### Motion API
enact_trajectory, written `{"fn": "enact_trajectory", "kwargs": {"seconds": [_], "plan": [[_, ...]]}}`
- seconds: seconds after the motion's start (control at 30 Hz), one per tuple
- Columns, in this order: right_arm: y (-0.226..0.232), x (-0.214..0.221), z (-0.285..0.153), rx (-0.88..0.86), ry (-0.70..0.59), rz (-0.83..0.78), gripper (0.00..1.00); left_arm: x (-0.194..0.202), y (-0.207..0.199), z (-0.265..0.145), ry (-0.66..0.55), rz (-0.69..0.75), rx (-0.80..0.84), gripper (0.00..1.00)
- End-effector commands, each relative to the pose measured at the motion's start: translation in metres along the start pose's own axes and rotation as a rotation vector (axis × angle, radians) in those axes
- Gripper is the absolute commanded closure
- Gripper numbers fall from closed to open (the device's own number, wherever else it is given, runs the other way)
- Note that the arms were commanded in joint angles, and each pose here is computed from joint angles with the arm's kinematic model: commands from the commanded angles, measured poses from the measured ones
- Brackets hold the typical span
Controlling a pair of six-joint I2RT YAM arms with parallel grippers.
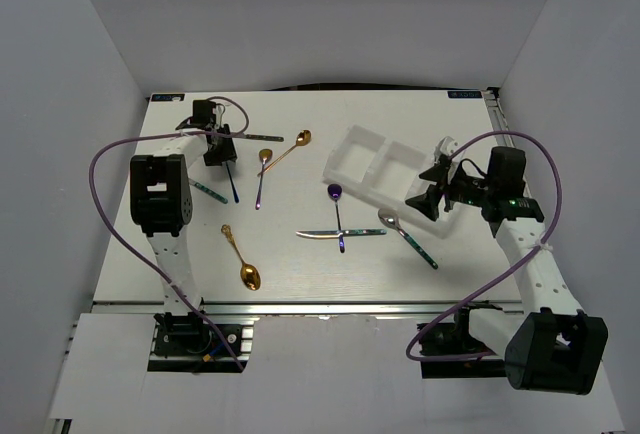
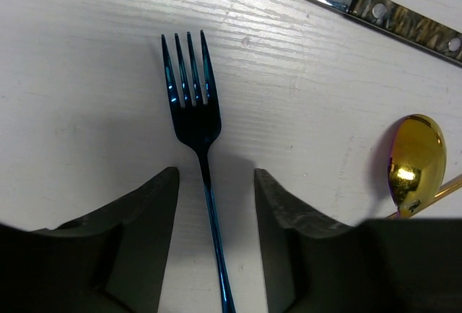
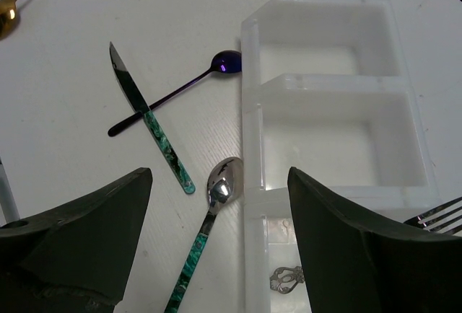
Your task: Sort the eating utensils into containers
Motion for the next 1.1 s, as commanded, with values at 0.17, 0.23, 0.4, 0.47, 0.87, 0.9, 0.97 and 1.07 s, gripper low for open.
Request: {"fn": "enact_trajectory", "kwargs": {"seconds": [0.17, 0.23, 0.4, 0.47, 0.87, 0.9, 0.97, 1.07], "plan": [[-0.004, -0.006, -0.007, 0.022, -0.018, -0.001, 0.17, 0.021, 0.006, 0.003, 0.076, 0.021, -0.039, 0.56], [-0.005, -0.007, -0.009, 0.023, -0.028, 0.0, 0.17, 0.026, 0.007, 0.004, 0.094, 0.031, -0.05, 0.57], [-0.008, -0.006, -0.016, 0.04, -0.044, 0.022, 0.17, 0.038, 0.006, 0.01, 0.133, 0.057, -0.091, 0.61], [-0.008, -0.007, -0.018, 0.039, -0.051, 0.026, 0.18, 0.044, 0.006, 0.014, 0.151, 0.066, -0.098, 0.63], [-0.011, -0.005, -0.021, 0.056, -0.058, 0.039, 0.17, 0.043, 0.005, 0.007, 0.142, 0.055, -0.102, 0.89], [-0.011, -0.005, -0.021, 0.057, -0.057, 0.039, 0.17, 0.038, 0.003, 0.002, 0.125, 0.052, -0.088, 0.93], [-0.012, -0.005, -0.023, 0.064, -0.059, 0.04, 0.17, 0.031, 0.0, -0.006, 0.1, 0.04, -0.072, 0.97], [-0.013, -0.005, -0.024, 0.07, -0.06, 0.042, 0.17, 0.018, -0.003, -0.02, 0.054, 0.03, -0.044, 1.0]]}}
Point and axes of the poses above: each gripper's point midway between its finger pads, its own z axis out along the fingers, its own y axis along the line the jaws close on, x = y × z, the point moved 8 cm from there along -z, back along the fingers, and after that the axes turned 8 degrees about z, right-handed, at the moved point
